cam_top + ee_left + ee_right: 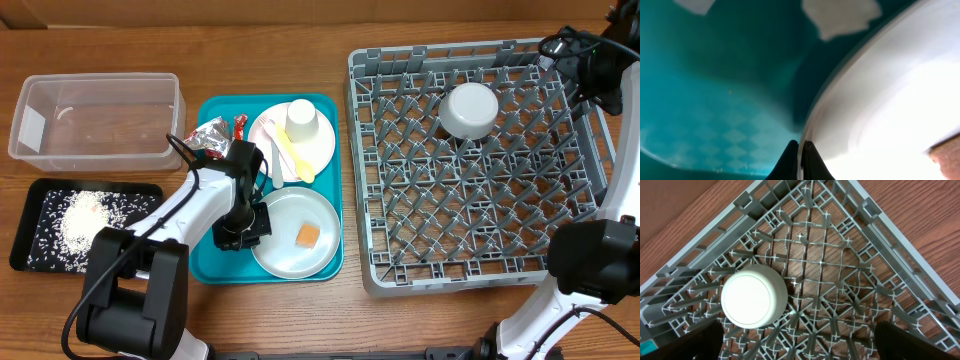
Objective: Sort waste into correct bins and load items into the dishwasher rack
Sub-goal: 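Grasp the plate rim with the left gripper and lift it, then tilt the plate over the black tray to drop the orange piece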
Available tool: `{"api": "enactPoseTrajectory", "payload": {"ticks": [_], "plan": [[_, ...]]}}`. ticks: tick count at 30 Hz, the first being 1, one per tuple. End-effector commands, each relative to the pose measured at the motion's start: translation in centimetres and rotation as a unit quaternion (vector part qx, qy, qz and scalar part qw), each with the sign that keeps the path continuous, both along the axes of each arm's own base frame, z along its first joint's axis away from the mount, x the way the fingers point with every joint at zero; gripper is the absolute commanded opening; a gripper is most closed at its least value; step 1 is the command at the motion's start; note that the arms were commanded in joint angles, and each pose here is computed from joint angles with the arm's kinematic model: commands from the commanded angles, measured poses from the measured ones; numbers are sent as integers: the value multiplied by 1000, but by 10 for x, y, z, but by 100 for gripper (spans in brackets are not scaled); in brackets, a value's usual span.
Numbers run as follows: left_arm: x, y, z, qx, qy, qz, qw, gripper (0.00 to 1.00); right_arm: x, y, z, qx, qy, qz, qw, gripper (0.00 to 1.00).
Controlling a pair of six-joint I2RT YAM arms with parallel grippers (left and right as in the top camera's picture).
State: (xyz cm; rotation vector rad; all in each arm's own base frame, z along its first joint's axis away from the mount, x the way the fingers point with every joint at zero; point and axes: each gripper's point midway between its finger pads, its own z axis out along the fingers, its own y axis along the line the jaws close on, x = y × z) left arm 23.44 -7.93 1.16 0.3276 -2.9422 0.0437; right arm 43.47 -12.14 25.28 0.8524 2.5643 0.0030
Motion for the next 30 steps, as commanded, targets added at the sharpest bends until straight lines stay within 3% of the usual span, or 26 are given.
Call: {"api": "enactPoseTrajectory", "payload": {"ticks": [1, 12, 19, 30], "plan": [[0, 12, 4, 30, 15, 7, 999, 4, 0, -2, 7, -6, -9, -4, 1000, 100], [21, 27, 62, 19, 19, 22, 999, 4, 0, -2, 7, -6, -9, -4, 1000, 100], [33, 42, 113, -20, -34, 51, 998, 4, 0, -2, 7, -6, -9, -4, 1000, 100], [-1, 103, 182, -9, -119, 166, 979, 4, 0, -2, 7, -6, -9, -4, 1000, 100]]}}
